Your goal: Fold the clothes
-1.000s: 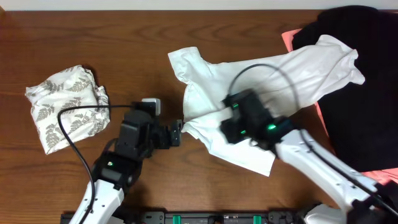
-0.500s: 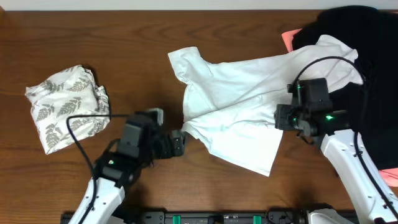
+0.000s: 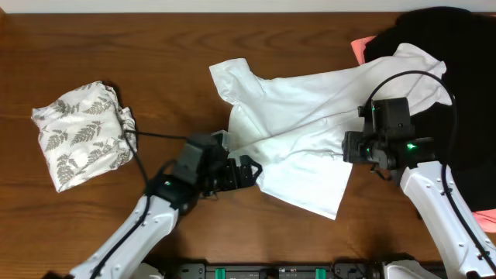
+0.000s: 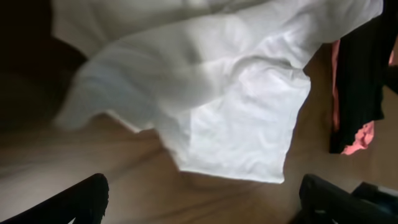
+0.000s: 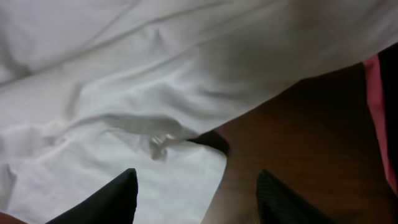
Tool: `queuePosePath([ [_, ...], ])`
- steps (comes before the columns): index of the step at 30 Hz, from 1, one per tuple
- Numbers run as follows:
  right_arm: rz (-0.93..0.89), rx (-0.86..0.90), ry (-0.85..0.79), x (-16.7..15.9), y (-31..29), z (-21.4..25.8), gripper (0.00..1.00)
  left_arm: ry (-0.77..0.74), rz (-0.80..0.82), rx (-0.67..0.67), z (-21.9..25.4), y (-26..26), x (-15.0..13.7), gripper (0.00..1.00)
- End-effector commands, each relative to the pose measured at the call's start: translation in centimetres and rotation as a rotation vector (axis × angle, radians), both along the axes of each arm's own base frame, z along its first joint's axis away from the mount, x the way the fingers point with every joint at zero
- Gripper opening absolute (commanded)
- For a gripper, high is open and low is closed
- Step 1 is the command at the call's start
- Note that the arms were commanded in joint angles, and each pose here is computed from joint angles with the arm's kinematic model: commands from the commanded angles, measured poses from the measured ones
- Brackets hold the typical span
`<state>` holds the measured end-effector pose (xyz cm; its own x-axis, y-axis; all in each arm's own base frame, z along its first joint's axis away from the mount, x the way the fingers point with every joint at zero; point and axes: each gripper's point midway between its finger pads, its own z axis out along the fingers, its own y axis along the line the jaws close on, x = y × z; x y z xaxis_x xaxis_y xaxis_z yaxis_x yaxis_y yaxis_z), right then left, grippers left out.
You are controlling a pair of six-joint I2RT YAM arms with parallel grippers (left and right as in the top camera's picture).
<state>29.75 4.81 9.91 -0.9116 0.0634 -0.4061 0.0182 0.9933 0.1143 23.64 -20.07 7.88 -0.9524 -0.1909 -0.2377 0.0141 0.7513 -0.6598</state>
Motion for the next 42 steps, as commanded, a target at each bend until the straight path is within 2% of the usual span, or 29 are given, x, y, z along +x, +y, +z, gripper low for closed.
queuePosePath([
  [1, 0.004, -0.012, -0.003, 0.1, -0.3, 0.2, 0.59, 0.059, 0.027, -0.029, -0.6, -1.0, 0.3, 0.98],
  [6, 0.004, -0.013, 0.001, 0.0, -0.3, 0.2, 0.57, 0.068, 0.022, -0.031, -1.8, -1.8, 0.8, 0.98],
  [15, 0.004, -0.013, 0.010, -0.2, -0.4, 0.1, 0.54, -0.003, 0.042, -0.040, -2.6, -2.5, 3.3, 0.98],
  [21, 0.004, -0.015, 0.024, -0.5, -0.4, 0.0, 0.52, 0.004, 0.068, -0.001, -3.8, -2.0, 3.7, 0.98],
  [26, 0.004, -0.015, 0.023, -0.4, -0.4, 0.0, 0.43, -0.007, 0.068, -0.008, -3.6, -2.2, 3.9, 0.98],
  [29, 0.004, -0.015, 0.024, -0.5, -0.4, 0.0, 0.33, -0.020, 0.069, -0.015, -3.4, -2.3, 4.1, 0.98],
  [42, 0.005, -0.018, 0.050, -1.1, -0.4, -0.3, 0.24, -0.042, 0.163, 0.023, -3.6, -1.2, 5.4, 0.98],
])
